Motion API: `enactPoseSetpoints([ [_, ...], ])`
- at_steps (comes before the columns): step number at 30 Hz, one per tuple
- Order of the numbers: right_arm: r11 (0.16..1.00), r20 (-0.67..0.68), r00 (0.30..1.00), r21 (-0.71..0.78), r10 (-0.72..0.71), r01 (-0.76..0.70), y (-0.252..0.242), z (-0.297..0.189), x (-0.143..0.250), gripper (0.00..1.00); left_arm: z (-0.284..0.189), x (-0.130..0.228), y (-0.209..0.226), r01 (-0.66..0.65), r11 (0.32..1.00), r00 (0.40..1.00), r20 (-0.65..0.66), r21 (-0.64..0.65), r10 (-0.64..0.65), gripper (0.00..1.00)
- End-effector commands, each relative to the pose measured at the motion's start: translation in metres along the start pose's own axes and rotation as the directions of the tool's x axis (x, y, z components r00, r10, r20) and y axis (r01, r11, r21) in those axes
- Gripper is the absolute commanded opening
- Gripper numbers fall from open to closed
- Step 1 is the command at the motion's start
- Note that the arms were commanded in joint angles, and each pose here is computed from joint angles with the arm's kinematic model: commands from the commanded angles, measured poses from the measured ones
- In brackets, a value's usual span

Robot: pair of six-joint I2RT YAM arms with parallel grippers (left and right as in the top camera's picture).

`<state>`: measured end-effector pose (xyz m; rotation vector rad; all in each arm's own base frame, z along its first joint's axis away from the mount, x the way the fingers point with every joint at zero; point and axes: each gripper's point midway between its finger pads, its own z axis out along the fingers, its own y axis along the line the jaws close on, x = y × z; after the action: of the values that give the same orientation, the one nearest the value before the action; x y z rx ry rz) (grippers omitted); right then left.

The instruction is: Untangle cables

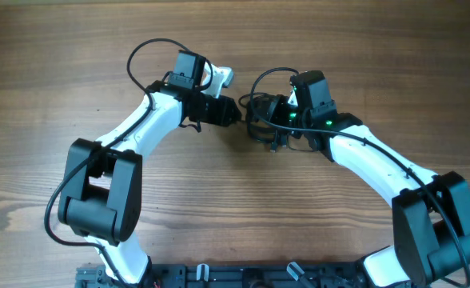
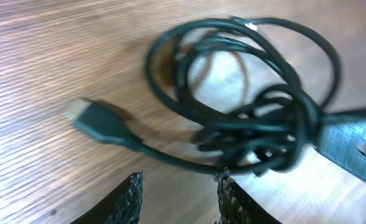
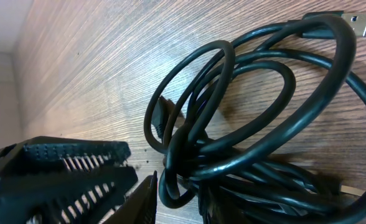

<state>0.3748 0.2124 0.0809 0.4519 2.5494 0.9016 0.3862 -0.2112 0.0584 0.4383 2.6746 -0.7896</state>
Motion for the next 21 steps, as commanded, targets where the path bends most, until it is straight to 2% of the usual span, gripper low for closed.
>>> enactPoseSetpoints([
  [1, 0.999, 0.013, 1.000, 0.051, 0.011, -0.012, -0.014, 0.008, 0.000, 0.25, 0.005, -0.011, 0.011, 0.170, 0.984, 0.984, 0.053, -0.045, -0.168, 0.48],
  [3, 0.999, 0.013, 1.000, 0.051, 0.012, -0.013, -0.014, 0.008, 0.000, 0.24, 0.005, -0.015, 0.010, 0.224, 0.974, 0.973, 0.071, -0.035, -0.221, 0.47],
  [6, 0.999, 0.007, 1.000, 0.049, 0.013, -0.013, -0.014, 0.008, 0.001, 0.24, 0.005, -0.021, 0.008, 0.292, 0.956, 0.952, 0.096, -0.019, -0.289, 0.33],
  [8, 0.999, -0.015, 1.000, 0.040, 0.015, -0.014, -0.013, 0.008, 0.005, 0.24, 0.006, -0.025, 0.005, 0.283, 0.959, 0.954, 0.108, -0.011, -0.280, 0.05],
  [18, 0.999, -0.036, 0.999, 0.033, 0.019, -0.018, -0.012, 0.008, 0.009, 0.25, 0.025, -0.026, -0.011, 0.226, 0.974, 0.968, 0.115, -0.003, -0.224, 0.06],
  [21, 1.000, -0.021, 1.000, 0.014, 0.020, -0.020, -0.008, 0.008, 0.006, 0.25, 0.036, -0.025, -0.012, 0.232, 0.973, 0.967, 0.112, 0.002, -0.231, 0.11],
])
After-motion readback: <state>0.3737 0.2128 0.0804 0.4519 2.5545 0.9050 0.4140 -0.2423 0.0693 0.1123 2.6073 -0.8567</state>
